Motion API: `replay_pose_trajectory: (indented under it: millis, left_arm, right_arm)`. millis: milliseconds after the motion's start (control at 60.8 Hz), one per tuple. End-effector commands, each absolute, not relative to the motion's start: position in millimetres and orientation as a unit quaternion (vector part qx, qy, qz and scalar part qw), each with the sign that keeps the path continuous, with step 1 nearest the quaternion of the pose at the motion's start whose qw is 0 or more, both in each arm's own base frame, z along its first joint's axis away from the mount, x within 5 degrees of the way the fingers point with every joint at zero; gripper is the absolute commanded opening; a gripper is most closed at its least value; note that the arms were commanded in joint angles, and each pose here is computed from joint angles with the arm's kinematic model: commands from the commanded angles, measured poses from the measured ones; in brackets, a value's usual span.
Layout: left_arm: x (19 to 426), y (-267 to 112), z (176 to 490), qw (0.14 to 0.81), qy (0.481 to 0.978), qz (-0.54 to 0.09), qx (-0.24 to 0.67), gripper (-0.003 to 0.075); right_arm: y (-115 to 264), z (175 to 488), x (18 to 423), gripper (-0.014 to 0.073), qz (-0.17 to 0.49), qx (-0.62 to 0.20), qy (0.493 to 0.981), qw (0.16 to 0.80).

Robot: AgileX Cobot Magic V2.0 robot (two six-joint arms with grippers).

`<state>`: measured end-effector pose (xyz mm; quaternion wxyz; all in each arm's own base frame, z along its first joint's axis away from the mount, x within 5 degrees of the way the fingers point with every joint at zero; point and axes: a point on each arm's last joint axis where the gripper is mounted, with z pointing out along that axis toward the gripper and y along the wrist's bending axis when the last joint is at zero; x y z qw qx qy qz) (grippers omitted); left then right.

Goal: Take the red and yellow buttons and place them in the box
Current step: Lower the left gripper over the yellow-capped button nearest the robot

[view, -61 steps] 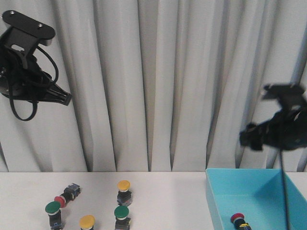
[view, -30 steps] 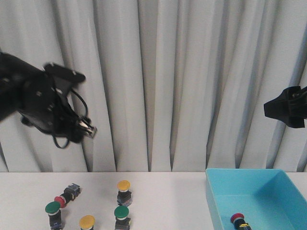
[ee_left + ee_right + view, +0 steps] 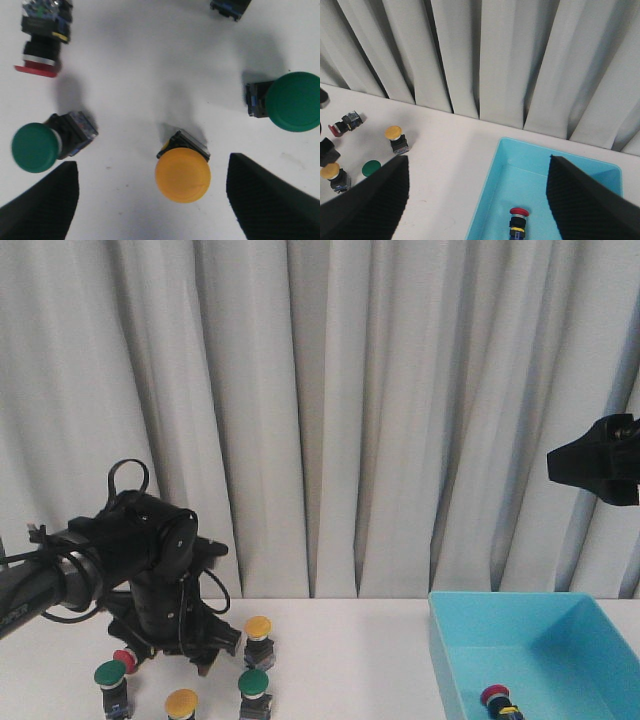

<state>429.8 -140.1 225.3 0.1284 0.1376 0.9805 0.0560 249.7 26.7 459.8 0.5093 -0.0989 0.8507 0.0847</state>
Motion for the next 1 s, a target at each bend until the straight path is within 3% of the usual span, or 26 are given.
replay_pose_trajectory:
  millis: [0, 411, 987]
  left_arm:
    - [429.8, -134.5, 246.9, 0.151, 0.980, 0.031, 0.127, 0.0587]
    - [432.1, -136.9, 223.2, 0.102, 0.984, -0.013, 0.146, 0.0587]
    - [438.9, -135.7, 204.8, 0.095, 0.985, -0.007, 0.144, 0.0587]
  right_arm:
    - [25.8, 478.4, 242.4, 0.0561, 0.084, -0.095, 0.823, 0.554]
    - [25.9, 478.0, 242.2, 0.0561, 0.085, -0.095, 0.824, 0.552]
    - [26.0, 477.3, 241.9, 0.0561, 0.085, -0.096, 0.826, 0.549]
